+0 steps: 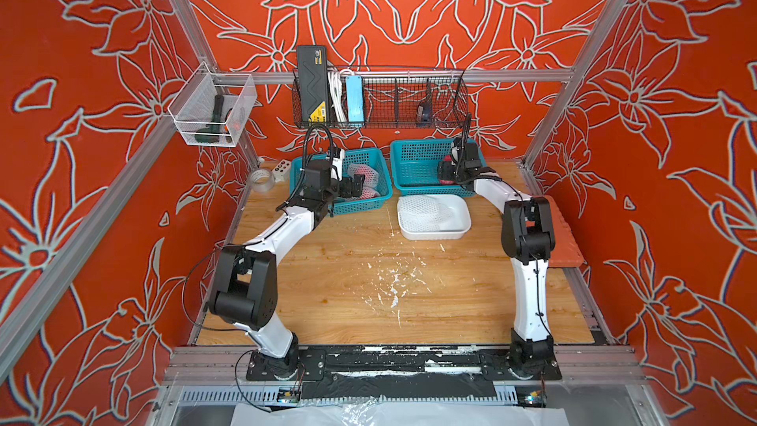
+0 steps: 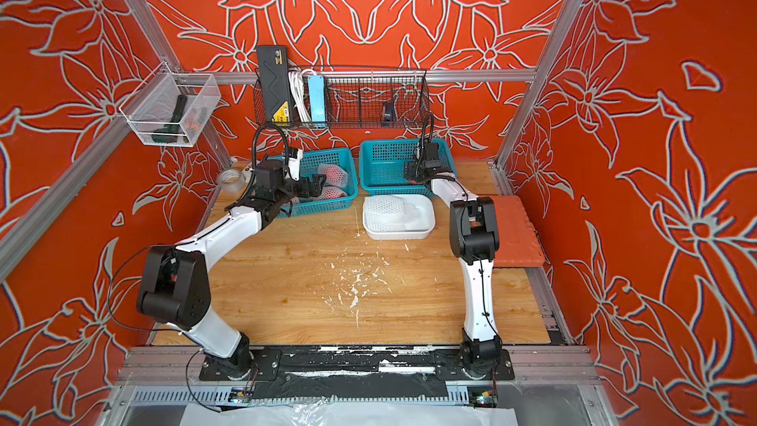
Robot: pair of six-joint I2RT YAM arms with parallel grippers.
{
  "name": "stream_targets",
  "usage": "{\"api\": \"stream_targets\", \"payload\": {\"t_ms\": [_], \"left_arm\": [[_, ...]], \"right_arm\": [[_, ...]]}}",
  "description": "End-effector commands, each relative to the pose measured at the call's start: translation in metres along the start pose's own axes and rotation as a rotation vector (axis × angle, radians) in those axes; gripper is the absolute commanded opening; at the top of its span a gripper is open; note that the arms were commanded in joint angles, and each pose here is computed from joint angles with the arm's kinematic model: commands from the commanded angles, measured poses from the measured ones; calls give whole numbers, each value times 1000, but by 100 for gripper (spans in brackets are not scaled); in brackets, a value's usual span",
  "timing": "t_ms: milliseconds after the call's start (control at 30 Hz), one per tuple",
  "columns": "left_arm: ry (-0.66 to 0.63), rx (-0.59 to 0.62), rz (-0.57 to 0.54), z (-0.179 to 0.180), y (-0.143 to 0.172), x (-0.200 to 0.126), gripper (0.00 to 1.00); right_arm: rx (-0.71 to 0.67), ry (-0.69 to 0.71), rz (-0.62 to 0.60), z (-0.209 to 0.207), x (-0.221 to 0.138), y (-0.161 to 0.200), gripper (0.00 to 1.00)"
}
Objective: Remove foam nets from apples
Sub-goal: Place the apple in the basket.
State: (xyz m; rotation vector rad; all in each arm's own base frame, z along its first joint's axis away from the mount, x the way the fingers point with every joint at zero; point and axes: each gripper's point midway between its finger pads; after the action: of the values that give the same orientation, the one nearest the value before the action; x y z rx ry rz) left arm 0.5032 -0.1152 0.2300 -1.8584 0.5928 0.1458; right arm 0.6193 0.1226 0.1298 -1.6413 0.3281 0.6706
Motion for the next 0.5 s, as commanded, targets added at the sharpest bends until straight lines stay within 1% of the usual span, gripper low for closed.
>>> {"api": "stream_targets", "payload": {"t_ms": [0, 100, 200, 267, 467], "left_arm": [[-6, 13, 68, 9, 6, 8, 98], [2, 20, 79, 10, -1, 14, 98], [-11, 21, 134, 11, -2, 24, 98], [5, 28, 173, 10, 1, 30, 98], [15, 4, 221, 13, 4, 54, 98]], "right_arm": [[4, -27, -142, 0, -48, -56, 85], [-5, -82, -190, 9, -77, -76, 85], [6, -106, -258, 14, -110, -91, 85], [15, -113, -297, 15, -131, -95, 85], [29, -160, -412, 26, -194, -98, 85]]}}
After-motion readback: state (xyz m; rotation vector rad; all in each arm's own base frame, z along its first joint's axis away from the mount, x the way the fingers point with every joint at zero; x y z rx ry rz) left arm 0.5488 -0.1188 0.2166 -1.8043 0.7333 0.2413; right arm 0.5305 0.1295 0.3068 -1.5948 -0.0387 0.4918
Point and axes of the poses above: each gripper's point midway between its finger pads, its own x axis out along the fingers, its own z axis along the line the jaws close on, y = z × x, and after that the axes turned 12 degrees about -x, right-handed
